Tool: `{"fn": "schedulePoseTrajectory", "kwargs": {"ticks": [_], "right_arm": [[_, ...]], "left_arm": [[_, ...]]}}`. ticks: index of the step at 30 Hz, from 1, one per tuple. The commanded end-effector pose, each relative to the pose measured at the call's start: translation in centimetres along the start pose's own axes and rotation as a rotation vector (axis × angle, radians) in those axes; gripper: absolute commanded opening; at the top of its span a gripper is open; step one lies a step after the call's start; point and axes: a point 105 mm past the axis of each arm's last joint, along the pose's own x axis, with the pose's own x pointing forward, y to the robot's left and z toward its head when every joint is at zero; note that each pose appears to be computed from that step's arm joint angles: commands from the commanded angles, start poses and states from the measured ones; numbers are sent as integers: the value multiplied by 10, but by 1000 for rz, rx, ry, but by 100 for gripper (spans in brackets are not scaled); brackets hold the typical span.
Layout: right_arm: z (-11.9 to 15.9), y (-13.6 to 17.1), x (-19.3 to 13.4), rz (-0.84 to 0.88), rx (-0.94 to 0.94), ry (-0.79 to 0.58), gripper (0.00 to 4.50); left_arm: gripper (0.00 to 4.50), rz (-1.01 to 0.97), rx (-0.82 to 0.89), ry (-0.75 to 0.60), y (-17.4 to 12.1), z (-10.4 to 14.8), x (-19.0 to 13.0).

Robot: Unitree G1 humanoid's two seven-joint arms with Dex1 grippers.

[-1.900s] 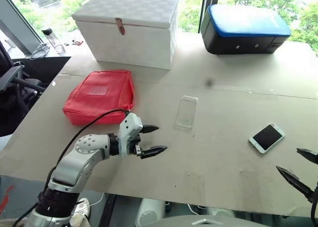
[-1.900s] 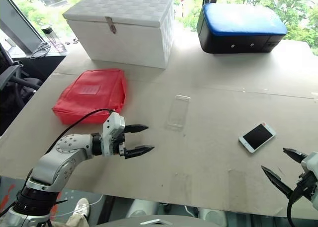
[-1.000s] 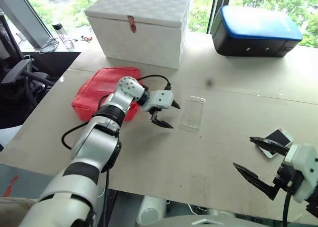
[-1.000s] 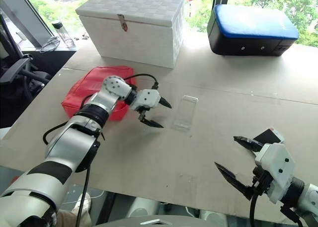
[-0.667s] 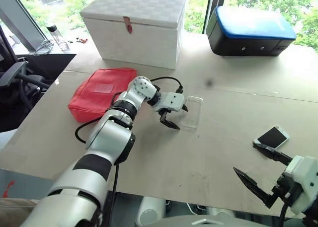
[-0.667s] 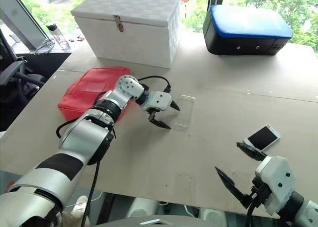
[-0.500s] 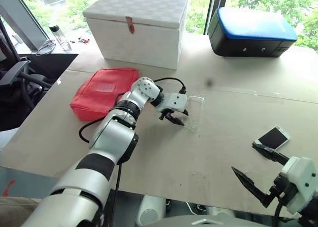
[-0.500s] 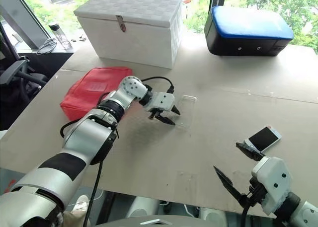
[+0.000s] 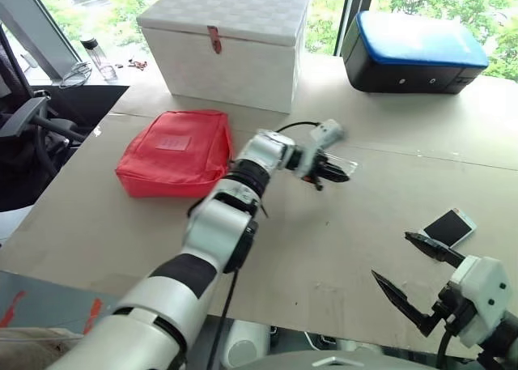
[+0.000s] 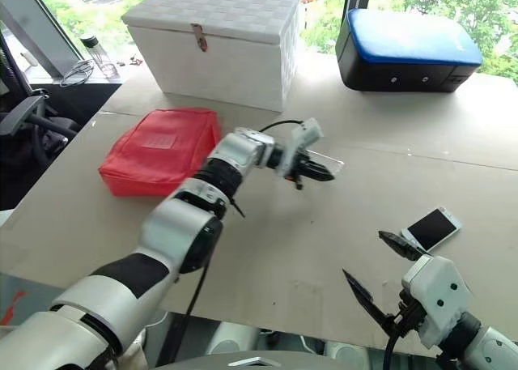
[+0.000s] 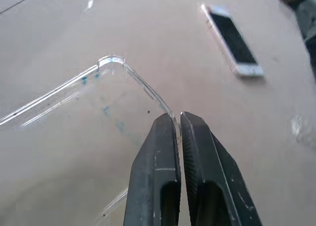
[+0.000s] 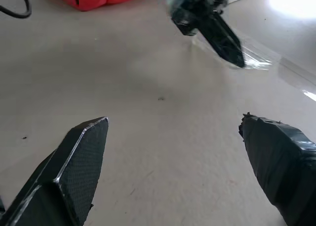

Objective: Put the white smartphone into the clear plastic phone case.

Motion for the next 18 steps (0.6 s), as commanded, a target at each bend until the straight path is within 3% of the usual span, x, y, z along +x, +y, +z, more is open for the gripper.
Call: {"fn": "schedulePoseTrajectory", "kwargs": {"ticks": [1, 6, 8, 12, 18], "right_arm": [[-3, -6, -2, 12, -28, 15, 450], [-11, -11, -9, 13, -22, 38, 450], [-17, -11, -11, 16, -16, 55, 450], [-20, -11, -14, 1, -2, 59, 450], [-24, -16, -35, -63, -14, 105, 450]], "left_arm": [[142, 37, -13, -45, -6, 6, 9], [393, 17, 164, -122, -2, 21, -25], [393, -3, 281, -102, 3, 18, -44], [393, -17, 645, 155, 17, -22, -59], [393, 0, 657, 217, 30, -40, -49]]}}
